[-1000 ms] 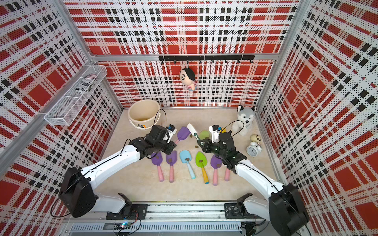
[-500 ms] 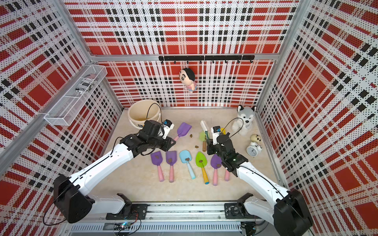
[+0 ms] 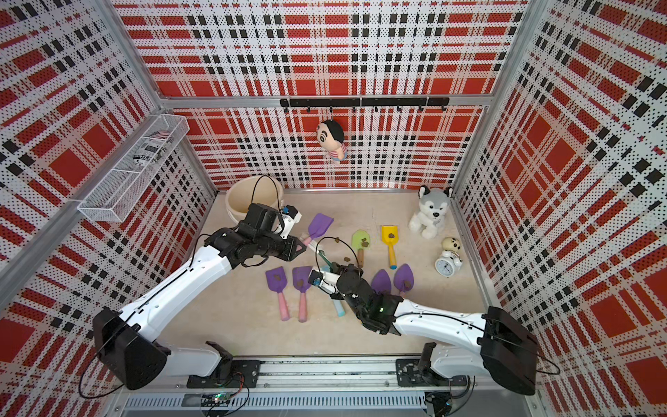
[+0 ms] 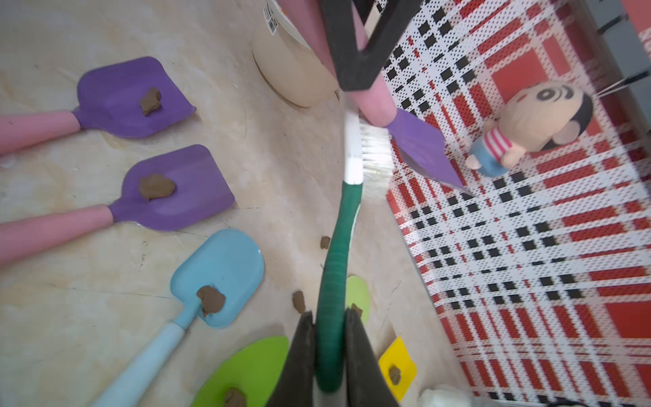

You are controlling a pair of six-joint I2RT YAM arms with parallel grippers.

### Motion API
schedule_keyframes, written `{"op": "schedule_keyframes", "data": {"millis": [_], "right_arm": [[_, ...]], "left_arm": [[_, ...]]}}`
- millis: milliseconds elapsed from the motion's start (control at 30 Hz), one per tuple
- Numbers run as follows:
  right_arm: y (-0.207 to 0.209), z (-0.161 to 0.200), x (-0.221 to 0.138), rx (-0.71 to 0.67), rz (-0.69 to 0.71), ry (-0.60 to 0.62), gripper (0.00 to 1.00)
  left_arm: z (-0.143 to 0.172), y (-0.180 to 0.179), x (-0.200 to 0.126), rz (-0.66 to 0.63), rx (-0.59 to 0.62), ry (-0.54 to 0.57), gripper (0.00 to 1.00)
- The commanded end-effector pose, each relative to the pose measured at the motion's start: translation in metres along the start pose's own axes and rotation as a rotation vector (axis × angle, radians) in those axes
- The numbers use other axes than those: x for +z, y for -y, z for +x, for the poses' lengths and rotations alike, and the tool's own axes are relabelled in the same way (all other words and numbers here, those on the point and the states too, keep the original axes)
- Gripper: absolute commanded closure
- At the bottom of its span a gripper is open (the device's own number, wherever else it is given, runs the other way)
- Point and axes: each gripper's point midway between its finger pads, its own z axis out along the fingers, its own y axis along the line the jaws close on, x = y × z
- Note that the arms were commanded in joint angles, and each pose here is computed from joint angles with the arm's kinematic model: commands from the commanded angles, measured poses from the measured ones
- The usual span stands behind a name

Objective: Brush the soil off the hand trowel and place it into the bucket
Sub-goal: Brush off the soil from the hand trowel.

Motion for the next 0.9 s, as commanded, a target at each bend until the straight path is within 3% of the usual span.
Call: {"op": "schedule_keyframes", "data": {"millis": [0,233,533,867], "right_arm": [[0.028,-0.012,-0.003,-0.107,0.152,0.011,1.00],[0.044,-0.007,-0.001,-0.164,0.259,-0.040,1.00],[0.079,0.017,-0.002,-0.113,0.413,-0.102,1.00],[0.054,0.060,0.006,-0.032,0.345,-0.168,1.00]], "left_arm": [[0.003,0.000,0.000,-0.005,0.002,-0.016,1.00],[0.012,-0.003,0.000,-0.015,0.006,-0.047,1.00],[0.015,-0.015,-0.012,-0.054,0.002,-0.058,1.00],[0.005,-0.018,-0.026,-0.039,-0.011,-0.021,1.00]]}}
